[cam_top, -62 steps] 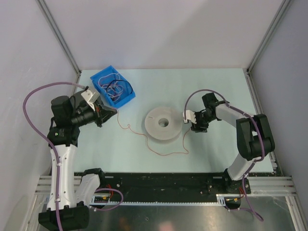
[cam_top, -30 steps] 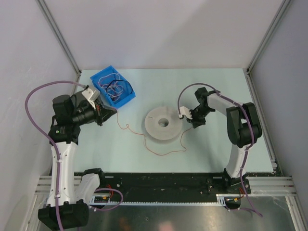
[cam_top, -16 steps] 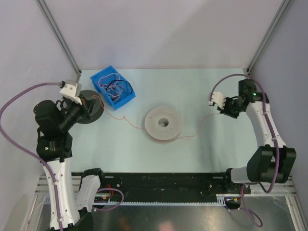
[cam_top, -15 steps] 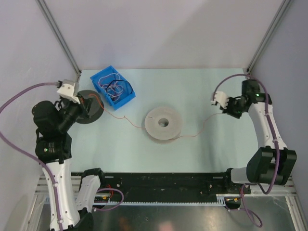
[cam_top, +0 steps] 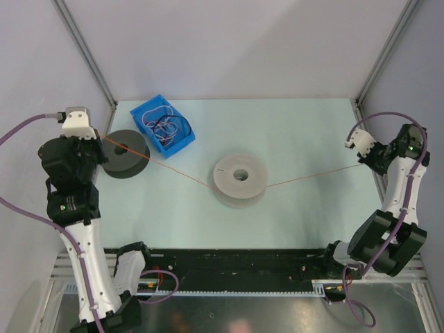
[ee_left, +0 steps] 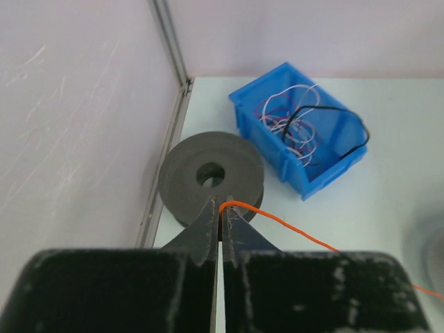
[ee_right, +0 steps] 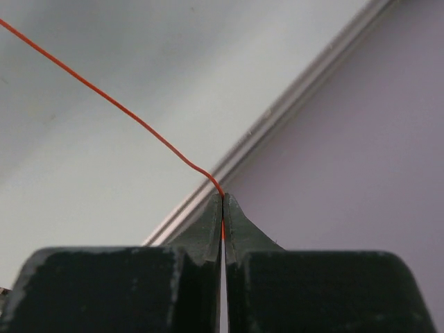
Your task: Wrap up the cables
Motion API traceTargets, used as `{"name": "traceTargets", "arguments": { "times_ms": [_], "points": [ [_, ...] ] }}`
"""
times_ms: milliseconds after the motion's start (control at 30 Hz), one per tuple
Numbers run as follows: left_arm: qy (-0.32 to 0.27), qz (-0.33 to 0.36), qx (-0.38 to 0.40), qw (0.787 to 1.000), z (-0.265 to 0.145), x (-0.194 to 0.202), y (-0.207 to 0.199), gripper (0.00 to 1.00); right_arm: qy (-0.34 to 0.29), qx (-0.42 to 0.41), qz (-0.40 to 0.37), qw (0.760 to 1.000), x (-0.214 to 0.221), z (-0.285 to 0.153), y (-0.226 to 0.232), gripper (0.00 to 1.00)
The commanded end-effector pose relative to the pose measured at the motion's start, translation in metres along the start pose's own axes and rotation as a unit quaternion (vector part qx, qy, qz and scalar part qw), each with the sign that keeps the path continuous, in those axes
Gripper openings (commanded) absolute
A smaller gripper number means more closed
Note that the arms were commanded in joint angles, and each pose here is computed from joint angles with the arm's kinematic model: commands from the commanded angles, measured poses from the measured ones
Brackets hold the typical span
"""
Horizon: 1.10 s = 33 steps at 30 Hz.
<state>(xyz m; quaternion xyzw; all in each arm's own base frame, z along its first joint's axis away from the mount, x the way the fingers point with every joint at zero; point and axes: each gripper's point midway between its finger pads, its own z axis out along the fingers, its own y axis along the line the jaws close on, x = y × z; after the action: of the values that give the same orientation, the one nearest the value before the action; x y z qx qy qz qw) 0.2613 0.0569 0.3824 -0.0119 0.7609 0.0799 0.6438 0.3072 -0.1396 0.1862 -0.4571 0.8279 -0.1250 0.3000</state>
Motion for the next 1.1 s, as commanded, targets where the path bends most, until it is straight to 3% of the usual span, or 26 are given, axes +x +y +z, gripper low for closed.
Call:
{"name": "traceTargets", "arguments": {
  "times_ms": [0,267,533,800,1067],
  "points": [
    [0.025,0.039,-0.041,0.998,0.008,0.016,0.025,0.00,0.014,0.037,-0.020,0.999,0.025,-0.009,-0.021,0.00],
    [0.060,0.094,-0.018,0.994,0.009,0.051,0.027,0.00,0.021,-0.005,-0.016,1.000,0.049,-0.011,0.007,0.00],
    [0.028,0.234,0.109,0.966,-0.037,0.061,-0.020,0.00,0.010,-0.073,-0.078,0.994,0.065,-0.025,0.074,0.00],
    [-0.043,0.310,0.172,0.934,-0.108,0.038,-0.061,0.00,-0.024,-0.079,-0.122,0.989,0.065,-0.058,0.113,0.00],
    [-0.126,0.282,0.258,0.915,-0.165,-0.010,-0.108,0.00,-0.092,-0.015,-0.137,0.986,0.033,-0.085,0.113,0.00]
  ]
}}
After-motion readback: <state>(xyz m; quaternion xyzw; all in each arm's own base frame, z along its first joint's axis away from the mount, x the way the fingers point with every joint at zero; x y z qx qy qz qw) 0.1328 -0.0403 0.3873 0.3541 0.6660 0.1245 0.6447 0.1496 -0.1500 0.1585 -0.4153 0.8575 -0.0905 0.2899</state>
